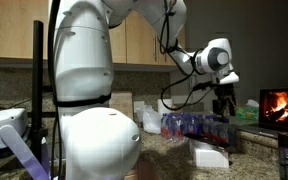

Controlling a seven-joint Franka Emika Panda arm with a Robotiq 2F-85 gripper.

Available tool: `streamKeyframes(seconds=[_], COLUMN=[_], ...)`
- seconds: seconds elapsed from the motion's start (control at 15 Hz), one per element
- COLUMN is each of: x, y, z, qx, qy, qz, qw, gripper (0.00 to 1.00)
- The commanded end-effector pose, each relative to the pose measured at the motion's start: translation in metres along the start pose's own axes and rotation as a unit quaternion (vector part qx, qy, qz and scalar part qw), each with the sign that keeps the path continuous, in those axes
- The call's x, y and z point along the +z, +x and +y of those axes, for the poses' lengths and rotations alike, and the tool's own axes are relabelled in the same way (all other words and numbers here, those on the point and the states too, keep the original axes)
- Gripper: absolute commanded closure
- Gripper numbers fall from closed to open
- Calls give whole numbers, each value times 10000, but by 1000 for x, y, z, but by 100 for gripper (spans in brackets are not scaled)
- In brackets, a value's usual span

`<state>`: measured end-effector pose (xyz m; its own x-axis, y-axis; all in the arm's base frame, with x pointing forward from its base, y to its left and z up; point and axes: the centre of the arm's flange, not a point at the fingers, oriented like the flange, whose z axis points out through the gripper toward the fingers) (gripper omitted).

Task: Take the bottle and the black object and put them on the counter, then stack the clear tape, the black object and the bottle on the box

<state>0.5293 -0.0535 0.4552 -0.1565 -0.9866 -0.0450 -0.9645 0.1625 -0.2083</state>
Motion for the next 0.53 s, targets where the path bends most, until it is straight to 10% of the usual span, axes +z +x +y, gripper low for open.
streamKeyframes(seconds=[0.0,0.47], x=[-30,-46], y=[76,158], z=[-4,-50], qx=[143,-92], qy=[-133,-242], qz=[281,273], qw=[9994,9993], gripper=[0,0])
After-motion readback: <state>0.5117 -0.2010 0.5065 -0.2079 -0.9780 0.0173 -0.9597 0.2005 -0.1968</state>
